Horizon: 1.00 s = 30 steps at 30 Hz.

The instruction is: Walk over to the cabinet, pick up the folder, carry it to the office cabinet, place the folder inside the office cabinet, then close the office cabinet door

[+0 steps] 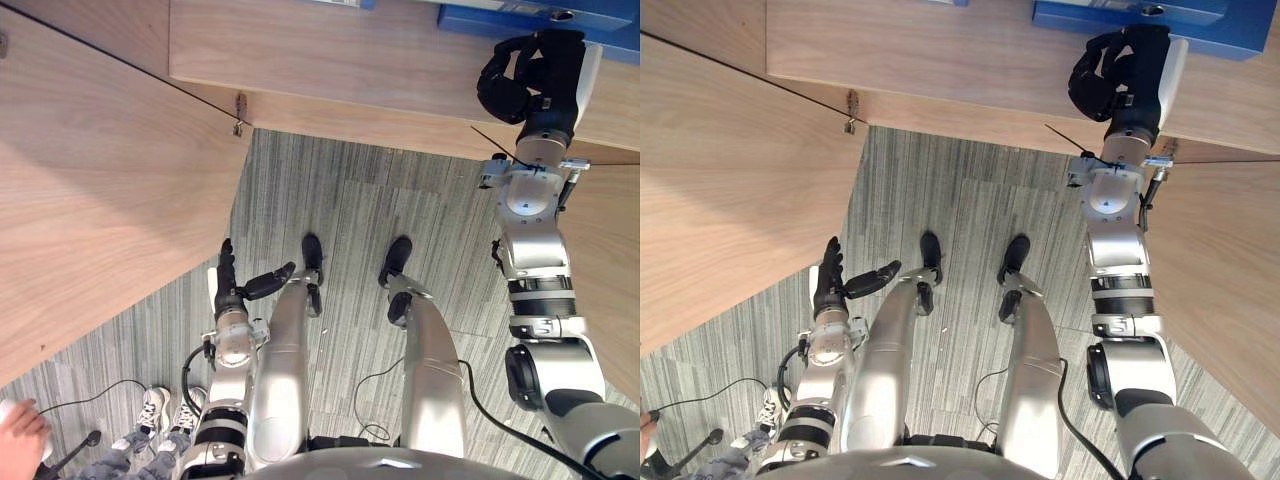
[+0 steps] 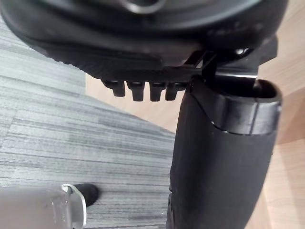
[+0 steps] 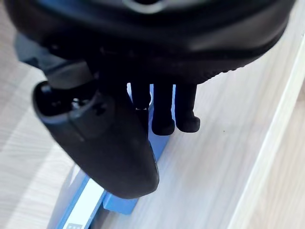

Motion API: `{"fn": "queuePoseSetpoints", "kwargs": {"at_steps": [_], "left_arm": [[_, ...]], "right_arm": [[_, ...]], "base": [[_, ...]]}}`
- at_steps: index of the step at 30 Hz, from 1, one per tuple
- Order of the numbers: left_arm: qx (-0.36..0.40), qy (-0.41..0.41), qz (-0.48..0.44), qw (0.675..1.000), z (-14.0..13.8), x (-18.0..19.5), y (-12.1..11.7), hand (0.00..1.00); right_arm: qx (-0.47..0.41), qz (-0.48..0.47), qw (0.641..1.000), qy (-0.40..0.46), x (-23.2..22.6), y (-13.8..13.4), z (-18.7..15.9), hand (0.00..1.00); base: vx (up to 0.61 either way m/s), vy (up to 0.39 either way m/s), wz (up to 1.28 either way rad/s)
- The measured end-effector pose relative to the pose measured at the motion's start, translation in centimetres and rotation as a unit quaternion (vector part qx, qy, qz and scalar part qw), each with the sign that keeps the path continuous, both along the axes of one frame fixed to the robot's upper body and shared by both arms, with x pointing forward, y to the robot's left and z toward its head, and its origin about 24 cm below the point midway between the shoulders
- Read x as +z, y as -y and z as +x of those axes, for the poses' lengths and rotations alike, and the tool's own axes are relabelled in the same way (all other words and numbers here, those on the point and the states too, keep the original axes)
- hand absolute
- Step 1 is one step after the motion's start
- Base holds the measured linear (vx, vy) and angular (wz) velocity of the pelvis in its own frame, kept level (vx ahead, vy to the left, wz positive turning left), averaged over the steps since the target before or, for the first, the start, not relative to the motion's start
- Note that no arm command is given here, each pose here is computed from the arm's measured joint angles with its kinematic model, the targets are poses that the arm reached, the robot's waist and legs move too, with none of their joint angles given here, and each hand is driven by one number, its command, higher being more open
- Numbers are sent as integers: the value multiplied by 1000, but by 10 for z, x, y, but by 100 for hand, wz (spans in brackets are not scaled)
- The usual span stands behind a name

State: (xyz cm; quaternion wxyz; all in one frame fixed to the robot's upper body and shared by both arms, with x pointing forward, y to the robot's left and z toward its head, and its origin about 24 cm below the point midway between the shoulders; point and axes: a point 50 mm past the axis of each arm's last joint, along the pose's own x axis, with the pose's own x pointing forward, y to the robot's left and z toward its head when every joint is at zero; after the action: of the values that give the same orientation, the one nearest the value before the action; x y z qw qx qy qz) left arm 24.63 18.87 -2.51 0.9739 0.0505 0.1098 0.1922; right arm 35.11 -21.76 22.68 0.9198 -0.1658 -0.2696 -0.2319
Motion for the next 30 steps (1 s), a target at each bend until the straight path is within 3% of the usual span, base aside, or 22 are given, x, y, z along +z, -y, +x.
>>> {"fn": "queuePoseSetpoints", "kwargs": {"at_steps": [11, 24, 30], "left_arm": [[8, 1, -9, 1000, 0, 0, -1, 100], [17, 4, -19, 1000, 0, 0, 0, 100], [15, 14, -20, 1000, 2, 6, 2, 100]], "right_arm": [[7, 41, 999, 10, 29, -3, 17, 0], [19, 108, 994, 13, 32, -3, 21, 0], [34, 104, 993, 36, 24, -6, 6, 0]], "base": [[2, -3, 1], [-8, -10, 4], [-22, -19, -8]]}}
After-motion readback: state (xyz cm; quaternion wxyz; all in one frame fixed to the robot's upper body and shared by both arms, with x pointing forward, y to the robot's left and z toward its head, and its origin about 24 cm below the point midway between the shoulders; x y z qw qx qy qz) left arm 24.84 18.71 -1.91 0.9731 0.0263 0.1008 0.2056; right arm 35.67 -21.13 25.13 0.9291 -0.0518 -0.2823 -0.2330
